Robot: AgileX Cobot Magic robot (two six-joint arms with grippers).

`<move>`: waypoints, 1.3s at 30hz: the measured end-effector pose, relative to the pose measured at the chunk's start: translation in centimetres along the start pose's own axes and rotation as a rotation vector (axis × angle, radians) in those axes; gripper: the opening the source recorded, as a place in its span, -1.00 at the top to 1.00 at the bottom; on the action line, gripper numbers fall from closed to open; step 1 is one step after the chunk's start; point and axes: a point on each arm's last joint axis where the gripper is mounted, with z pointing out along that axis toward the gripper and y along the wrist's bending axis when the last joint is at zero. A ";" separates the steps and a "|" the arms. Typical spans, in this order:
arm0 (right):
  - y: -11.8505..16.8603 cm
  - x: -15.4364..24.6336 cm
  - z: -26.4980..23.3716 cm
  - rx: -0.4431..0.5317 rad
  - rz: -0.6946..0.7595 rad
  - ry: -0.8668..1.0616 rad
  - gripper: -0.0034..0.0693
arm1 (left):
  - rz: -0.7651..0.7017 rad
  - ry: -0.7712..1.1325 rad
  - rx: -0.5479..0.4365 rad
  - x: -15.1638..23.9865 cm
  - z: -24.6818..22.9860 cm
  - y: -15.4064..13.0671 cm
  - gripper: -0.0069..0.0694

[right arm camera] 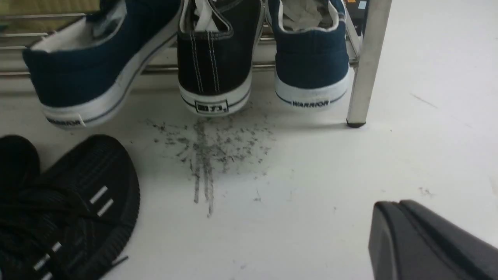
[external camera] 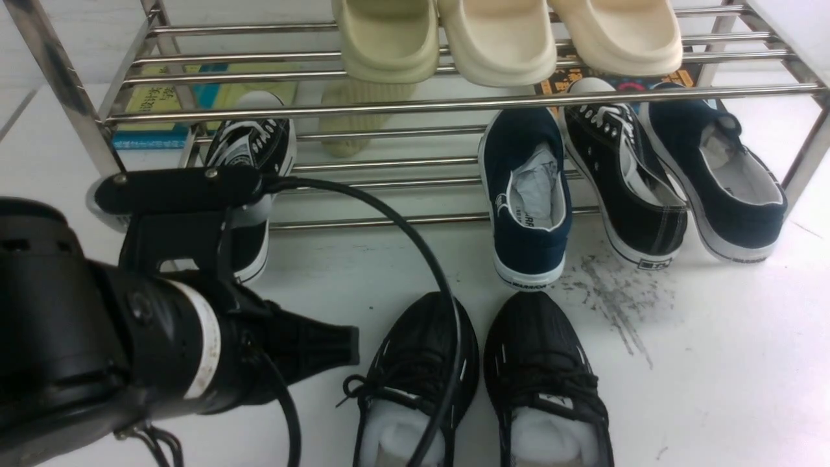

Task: Take the shoes off the shelf with your hand on the white table.

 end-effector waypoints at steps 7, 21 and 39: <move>-0.5 4.7 0.5 0.013 -0.028 0.030 0.90 | 0.030 0.033 -0.080 -0.9 -2.3 0.9 0.69; -0.5 5.0 0.3 0.014 -0.037 -0.002 0.87 | 0.125 -0.025 0.208 -0.8 -10.4 4.1 0.74; -0.5 5.0 0.3 0.014 -0.038 -0.002 0.83 | 0.113 -0.108 0.408 5.9 -3.7 5.7 0.73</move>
